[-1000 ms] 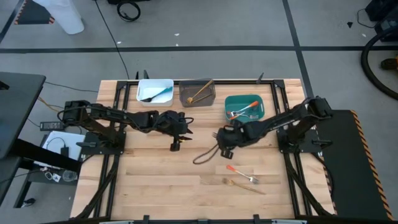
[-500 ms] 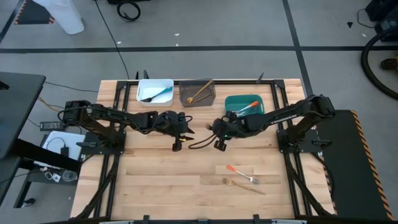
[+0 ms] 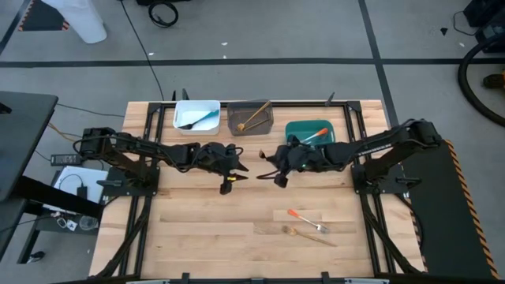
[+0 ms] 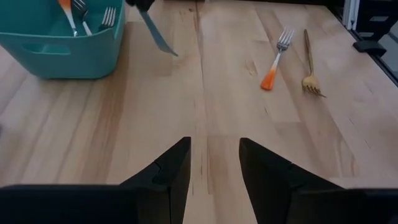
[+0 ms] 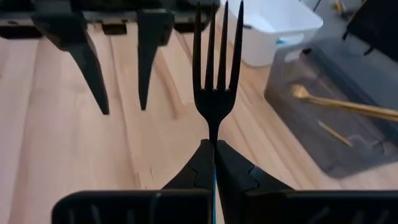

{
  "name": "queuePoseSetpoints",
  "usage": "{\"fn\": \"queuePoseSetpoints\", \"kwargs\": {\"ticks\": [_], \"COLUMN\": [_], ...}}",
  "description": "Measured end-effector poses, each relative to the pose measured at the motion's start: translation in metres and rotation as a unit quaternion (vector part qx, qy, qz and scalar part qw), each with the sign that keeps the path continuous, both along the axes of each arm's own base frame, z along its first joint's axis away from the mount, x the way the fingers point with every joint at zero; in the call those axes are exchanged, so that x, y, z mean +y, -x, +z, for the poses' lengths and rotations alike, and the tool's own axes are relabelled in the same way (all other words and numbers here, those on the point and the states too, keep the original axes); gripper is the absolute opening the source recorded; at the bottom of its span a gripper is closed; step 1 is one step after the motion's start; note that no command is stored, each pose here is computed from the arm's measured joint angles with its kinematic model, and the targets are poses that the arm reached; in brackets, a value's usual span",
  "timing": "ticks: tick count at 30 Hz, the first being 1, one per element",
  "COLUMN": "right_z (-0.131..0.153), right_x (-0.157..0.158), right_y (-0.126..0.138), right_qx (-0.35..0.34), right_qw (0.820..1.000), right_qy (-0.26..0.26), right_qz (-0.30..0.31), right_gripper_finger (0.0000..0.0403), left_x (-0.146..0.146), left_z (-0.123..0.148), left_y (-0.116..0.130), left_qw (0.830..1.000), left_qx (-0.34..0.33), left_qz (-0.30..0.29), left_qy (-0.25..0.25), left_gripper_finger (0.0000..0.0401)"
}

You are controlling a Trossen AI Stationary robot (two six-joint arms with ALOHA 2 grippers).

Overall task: Sort silverware by color (type)
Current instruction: Put the blue fork into the white bin

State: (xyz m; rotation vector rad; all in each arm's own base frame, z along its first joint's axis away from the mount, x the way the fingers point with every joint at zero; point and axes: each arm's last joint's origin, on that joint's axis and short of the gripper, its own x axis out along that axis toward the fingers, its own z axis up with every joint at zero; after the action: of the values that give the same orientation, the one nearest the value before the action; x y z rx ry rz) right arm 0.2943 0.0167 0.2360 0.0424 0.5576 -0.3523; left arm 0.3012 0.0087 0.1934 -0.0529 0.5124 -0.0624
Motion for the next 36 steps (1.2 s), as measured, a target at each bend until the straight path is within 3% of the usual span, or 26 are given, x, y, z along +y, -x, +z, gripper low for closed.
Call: {"fn": "queuePoseSetpoints", "kwargs": {"ticks": [12, 25, 29, 36], "right_z": [-0.011, -0.022, -0.016, -0.011], "right_x": [-0.004, -0.004, 0.001, 0.007], "right_y": [0.017, 0.030, 0.031, 0.033], "right_qx": [-0.055, -0.192, -0.234, -0.240], "right_qw": [0.998, 0.979, 0.968, 0.962], "right_qy": [0.019, 0.065, 0.081, 0.128], "right_qz": [0.013, 0.034, 0.046, 0.006], "right_gripper_finger": [0.0011, 0.0011, 0.0011, 0.0011], "left_x": [0.000, 0.001, 0.000, -0.015], "left_z": [0.006, 0.020, 0.021, 0.018], "left_y": [-0.003, -0.009, -0.013, -0.022], "left_qw": [0.999, 0.993, 0.989, 0.972], "left_qx": [-0.034, -0.112, -0.136, -0.154], "left_qz": [0.006, 0.015, 0.057, 0.162], "left_qy": [0.010, 0.024, 0.019, -0.075], "left_gripper_finger": [0.0144, 0.0144, 0.0144, 0.0144]}}
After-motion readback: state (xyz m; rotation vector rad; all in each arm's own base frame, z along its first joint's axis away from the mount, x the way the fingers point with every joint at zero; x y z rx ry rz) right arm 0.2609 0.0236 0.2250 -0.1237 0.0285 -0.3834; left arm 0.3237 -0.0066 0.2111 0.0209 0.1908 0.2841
